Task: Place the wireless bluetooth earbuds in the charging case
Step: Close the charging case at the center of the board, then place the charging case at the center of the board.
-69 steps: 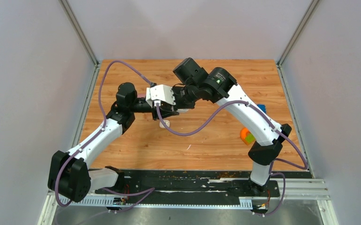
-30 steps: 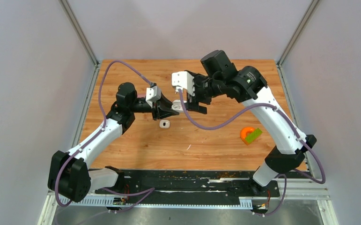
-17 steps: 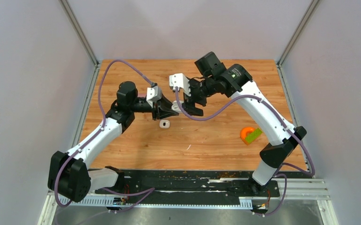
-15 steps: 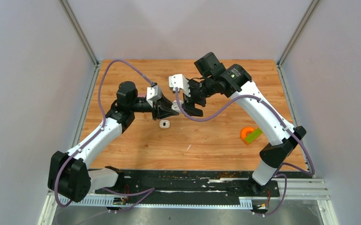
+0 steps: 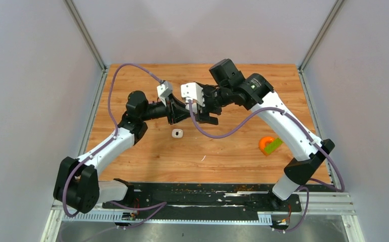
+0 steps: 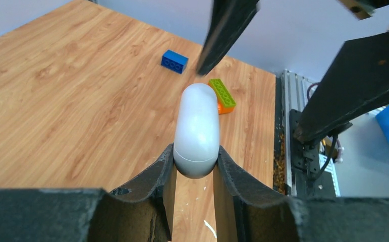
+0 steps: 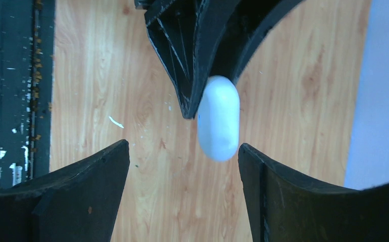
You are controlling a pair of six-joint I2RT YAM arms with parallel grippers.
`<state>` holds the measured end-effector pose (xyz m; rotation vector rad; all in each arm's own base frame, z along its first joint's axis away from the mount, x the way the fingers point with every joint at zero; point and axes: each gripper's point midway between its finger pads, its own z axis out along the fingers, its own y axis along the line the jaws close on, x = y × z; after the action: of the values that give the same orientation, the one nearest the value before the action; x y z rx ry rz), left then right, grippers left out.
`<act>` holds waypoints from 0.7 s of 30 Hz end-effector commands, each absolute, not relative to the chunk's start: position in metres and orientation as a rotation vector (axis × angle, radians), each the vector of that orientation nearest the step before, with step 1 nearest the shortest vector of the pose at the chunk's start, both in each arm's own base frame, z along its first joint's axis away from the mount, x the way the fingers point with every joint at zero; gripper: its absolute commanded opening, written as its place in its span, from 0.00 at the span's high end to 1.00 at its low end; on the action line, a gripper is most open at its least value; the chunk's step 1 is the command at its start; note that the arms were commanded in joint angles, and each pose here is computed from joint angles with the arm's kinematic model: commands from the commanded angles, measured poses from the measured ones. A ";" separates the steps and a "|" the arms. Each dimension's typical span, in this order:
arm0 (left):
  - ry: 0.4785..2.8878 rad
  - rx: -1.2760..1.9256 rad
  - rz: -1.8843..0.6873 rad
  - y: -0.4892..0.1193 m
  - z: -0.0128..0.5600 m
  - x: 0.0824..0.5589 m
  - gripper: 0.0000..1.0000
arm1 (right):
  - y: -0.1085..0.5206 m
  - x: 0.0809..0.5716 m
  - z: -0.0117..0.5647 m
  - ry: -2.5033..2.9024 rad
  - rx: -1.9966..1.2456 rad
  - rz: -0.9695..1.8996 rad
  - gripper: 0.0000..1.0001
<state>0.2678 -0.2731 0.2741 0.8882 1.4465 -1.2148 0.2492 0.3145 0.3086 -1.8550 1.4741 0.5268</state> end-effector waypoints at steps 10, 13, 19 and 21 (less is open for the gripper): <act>1.770 0.766 -1.242 -0.271 0.215 0.289 1.00 | 0.214 0.320 0.330 1.812 -1.260 0.447 0.20; 1.926 0.726 -1.270 -0.274 0.189 0.298 1.00 | 0.202 0.316 0.309 1.890 -1.186 0.477 0.20; 2.219 0.686 -1.318 -0.277 0.128 0.306 1.00 | 0.182 0.318 0.293 1.948 -1.112 0.427 0.20; 2.291 0.661 -1.335 -0.280 0.113 0.308 0.98 | 0.178 0.320 0.291 1.953 -1.108 0.401 0.20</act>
<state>0.3144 -0.2815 0.1393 0.6784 2.1308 -1.3012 0.3128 0.1824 0.2661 -1.1902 2.0275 0.4416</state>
